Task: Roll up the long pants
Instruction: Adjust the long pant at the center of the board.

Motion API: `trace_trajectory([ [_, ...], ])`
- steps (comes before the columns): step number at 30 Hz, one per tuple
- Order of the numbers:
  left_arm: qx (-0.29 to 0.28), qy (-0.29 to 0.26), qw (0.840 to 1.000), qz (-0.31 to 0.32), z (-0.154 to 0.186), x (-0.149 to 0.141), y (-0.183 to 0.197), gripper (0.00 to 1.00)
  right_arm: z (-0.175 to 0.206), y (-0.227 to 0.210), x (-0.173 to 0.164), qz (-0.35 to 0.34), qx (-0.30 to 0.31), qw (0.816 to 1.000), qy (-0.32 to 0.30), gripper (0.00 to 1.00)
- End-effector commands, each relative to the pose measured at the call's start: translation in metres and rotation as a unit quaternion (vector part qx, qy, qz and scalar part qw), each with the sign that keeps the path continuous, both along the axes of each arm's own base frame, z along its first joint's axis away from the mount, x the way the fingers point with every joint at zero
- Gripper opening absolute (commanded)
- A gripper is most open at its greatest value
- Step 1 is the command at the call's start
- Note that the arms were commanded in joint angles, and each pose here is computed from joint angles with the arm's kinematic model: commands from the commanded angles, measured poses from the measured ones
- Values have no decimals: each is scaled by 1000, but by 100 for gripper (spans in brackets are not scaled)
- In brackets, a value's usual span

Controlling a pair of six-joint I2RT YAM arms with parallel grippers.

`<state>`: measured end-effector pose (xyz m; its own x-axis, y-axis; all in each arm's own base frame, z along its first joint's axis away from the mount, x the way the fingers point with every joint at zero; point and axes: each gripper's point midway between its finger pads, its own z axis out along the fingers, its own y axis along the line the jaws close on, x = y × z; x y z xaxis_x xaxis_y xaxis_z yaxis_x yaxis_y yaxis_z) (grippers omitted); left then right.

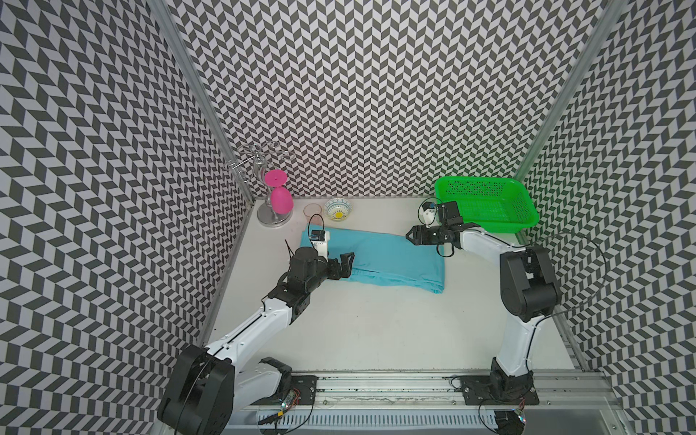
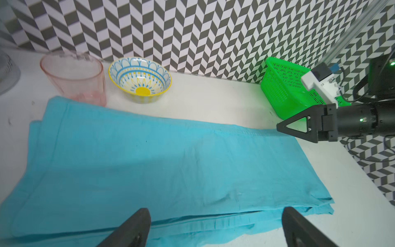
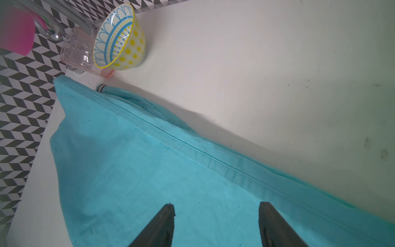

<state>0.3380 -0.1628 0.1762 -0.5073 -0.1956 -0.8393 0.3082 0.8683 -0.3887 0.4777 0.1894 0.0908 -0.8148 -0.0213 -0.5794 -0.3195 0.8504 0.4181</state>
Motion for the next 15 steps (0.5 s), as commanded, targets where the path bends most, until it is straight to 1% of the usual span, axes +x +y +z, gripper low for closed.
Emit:
trace_trajectory([
  [1,-79,4,996,33,7,-2,2,100,-11,2,-4,3,-8,1000,14,66],
  [4,-85,25,995,53,-6,-4,7,100,-25,-9,-22,-22,-22,999,33,66],
  [6,-88,34,994,49,-11,-6,6,100,-34,-15,-38,-32,-25,998,47,65],
  [9,-97,57,992,51,-22,-9,5,100,-48,-25,-66,-49,-29,996,70,65],
  [12,-111,66,990,48,-28,-13,3,100,-56,-33,-96,-66,-24,994,88,65],
  [15,-107,79,990,49,-37,-13,2,100,-62,-39,-127,-81,-13,991,105,65],
])
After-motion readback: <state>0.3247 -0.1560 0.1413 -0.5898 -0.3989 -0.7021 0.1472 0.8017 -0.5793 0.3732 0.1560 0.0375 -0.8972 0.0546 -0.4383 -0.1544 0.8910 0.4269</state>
